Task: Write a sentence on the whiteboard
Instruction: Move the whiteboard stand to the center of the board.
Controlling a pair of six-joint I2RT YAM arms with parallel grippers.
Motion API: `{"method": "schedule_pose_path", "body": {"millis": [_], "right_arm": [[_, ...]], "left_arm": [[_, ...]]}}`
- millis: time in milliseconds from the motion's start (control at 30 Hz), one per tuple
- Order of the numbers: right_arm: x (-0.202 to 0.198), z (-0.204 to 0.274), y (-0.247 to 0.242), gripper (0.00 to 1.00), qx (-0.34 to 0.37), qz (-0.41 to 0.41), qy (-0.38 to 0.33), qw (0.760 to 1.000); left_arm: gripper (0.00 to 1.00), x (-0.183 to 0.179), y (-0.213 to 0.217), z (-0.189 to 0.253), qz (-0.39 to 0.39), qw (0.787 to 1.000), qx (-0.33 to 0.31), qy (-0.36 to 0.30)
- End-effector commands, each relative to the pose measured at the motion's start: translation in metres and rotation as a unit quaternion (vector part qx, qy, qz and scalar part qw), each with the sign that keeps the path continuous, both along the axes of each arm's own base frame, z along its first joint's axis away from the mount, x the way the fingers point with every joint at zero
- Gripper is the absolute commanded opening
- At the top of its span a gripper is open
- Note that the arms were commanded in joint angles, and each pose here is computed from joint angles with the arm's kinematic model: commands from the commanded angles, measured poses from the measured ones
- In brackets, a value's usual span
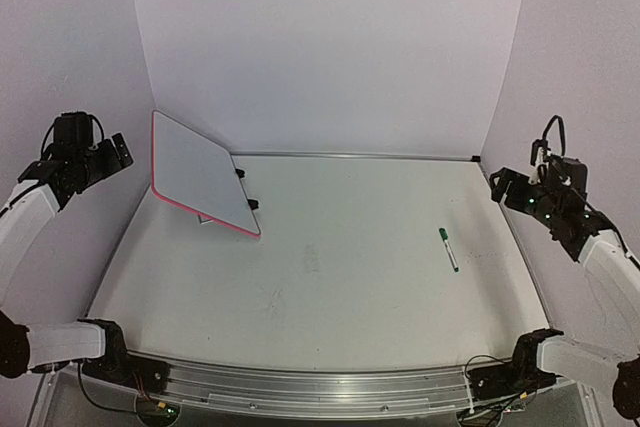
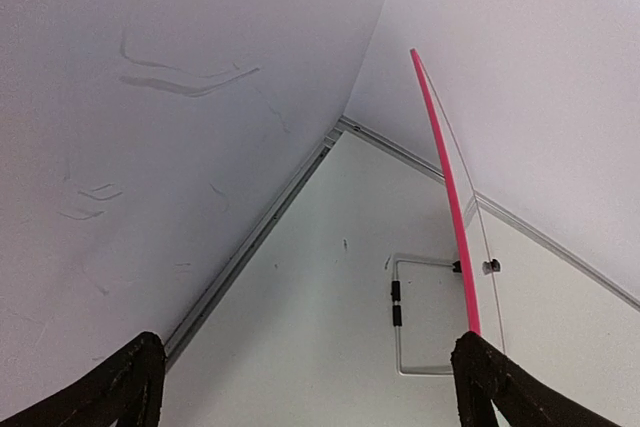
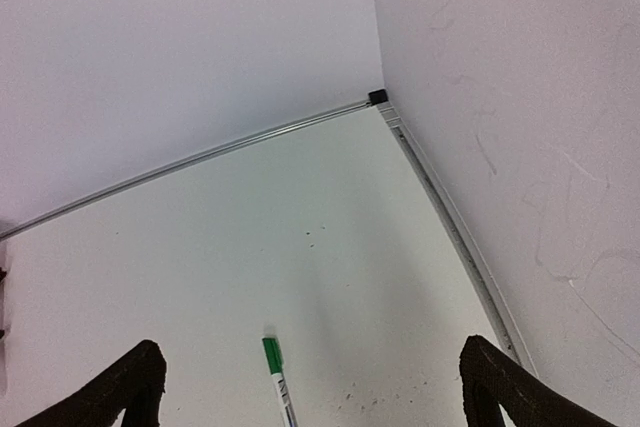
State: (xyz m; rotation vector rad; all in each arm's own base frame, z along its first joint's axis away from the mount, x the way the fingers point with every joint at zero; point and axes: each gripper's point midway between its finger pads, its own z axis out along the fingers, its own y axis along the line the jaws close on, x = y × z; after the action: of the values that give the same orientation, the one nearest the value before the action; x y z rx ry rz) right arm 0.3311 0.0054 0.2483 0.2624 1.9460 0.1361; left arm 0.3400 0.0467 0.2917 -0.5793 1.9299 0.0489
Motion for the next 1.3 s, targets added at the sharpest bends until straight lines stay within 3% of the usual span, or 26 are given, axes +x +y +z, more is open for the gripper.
{"method": "schedule_pose_path", "body": {"millis": [0,200,333,633,767,933,1133,1267], "right_arm": [[0.007,0.015,0.043,0.98,0.018,0.127,0.012,0.992],[0.015,0.012,0.078,0.98,0.031,0.187,0.03,0.981],[0.016,0.009,0.107,0.98,0.014,0.214,0.039,0.976],[0.02,-0.017,0.176,0.98,0.001,0.279,0.07,0.958],[0.024,-0.024,0.192,0.98,-0.005,0.289,0.075,0.954],[0.027,-0.029,0.208,0.98,-0.006,0.299,0.078,0.951],[0.027,-0.032,0.216,0.98,-0.006,0.301,0.08,0.95],[0.028,-0.035,0.214,0.98,-0.007,0.289,0.084,0.954]], "left_arm": [[1.0,0.007,-0.032,0.036,-0.102,0.995,-0.007,-0.013],[1.0,0.027,-0.07,0.012,-0.205,0.975,-0.05,0.069],[1.0,0.043,-0.096,0.011,-0.252,0.959,-0.117,0.056],[0.97,0.067,-0.087,-0.012,-0.228,0.951,-0.198,0.062],[0.83,0.071,-0.084,-0.023,-0.232,0.94,-0.242,0.058],[0.62,0.075,-0.079,-0.032,-0.226,0.939,-0.252,0.062],[0.47,0.085,-0.079,-0.049,-0.235,0.929,-0.274,0.082],[0.26,0.087,-0.081,-0.056,-0.245,0.926,-0.269,0.099]]}}
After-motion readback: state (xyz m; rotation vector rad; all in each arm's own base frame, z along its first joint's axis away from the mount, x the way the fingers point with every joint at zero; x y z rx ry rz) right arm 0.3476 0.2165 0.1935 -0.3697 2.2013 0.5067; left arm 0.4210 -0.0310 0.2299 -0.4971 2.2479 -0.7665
